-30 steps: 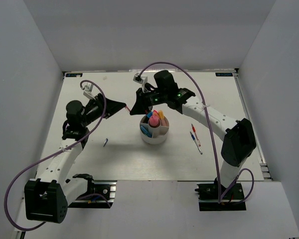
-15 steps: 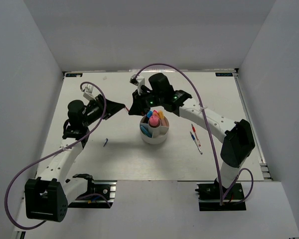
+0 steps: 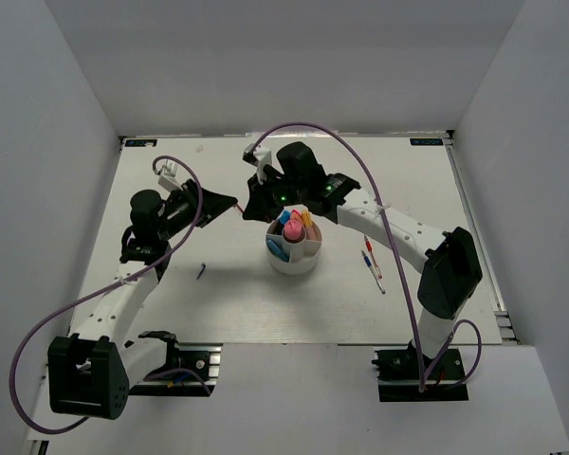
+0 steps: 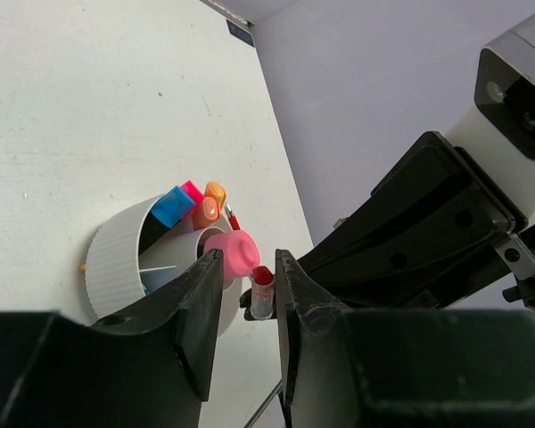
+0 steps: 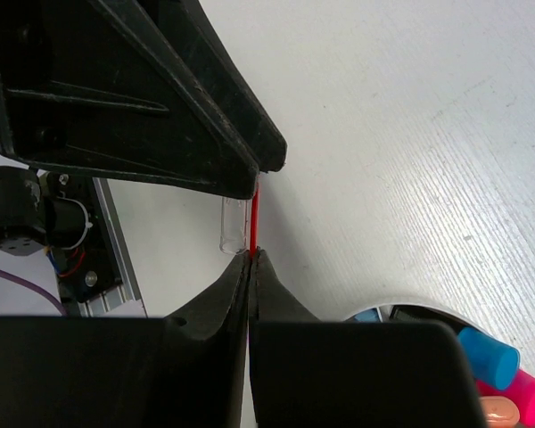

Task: Sort the stationery into containers
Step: Pick up the pen cap from the center of the board.

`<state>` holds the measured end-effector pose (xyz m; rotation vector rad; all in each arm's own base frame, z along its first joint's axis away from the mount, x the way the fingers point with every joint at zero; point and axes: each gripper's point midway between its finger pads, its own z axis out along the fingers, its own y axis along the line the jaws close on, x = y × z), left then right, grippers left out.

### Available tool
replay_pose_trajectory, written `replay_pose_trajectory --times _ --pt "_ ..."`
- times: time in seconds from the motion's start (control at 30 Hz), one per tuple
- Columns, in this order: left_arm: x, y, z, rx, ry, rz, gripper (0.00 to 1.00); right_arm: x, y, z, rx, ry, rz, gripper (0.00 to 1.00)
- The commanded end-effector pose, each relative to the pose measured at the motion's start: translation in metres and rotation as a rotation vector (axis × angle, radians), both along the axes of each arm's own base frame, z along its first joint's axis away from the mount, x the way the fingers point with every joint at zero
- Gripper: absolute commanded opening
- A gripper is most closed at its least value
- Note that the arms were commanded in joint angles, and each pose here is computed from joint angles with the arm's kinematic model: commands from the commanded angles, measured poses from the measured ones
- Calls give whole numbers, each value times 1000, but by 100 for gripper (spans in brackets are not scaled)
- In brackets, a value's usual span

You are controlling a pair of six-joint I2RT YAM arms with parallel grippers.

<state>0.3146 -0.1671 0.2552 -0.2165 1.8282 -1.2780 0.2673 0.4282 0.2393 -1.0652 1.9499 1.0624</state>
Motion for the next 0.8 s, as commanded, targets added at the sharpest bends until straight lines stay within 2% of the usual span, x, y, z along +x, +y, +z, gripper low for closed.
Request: replay_pose_trajectory --times 0.0,0.4,0.57,0.77 --pt "2 2 -4 11 1 17 40 1 9 18 29 -50 12 0" --pt "-2 -2 -12 15 20 -1 37 5 13 14 21 -49 4 0" --pt "-3 -2 -13 17 25 -1 32 7 13 11 15 -49 5 0" --pt "-4 -2 -13 17 31 -7 34 7 13 7 6 -60 13 0"
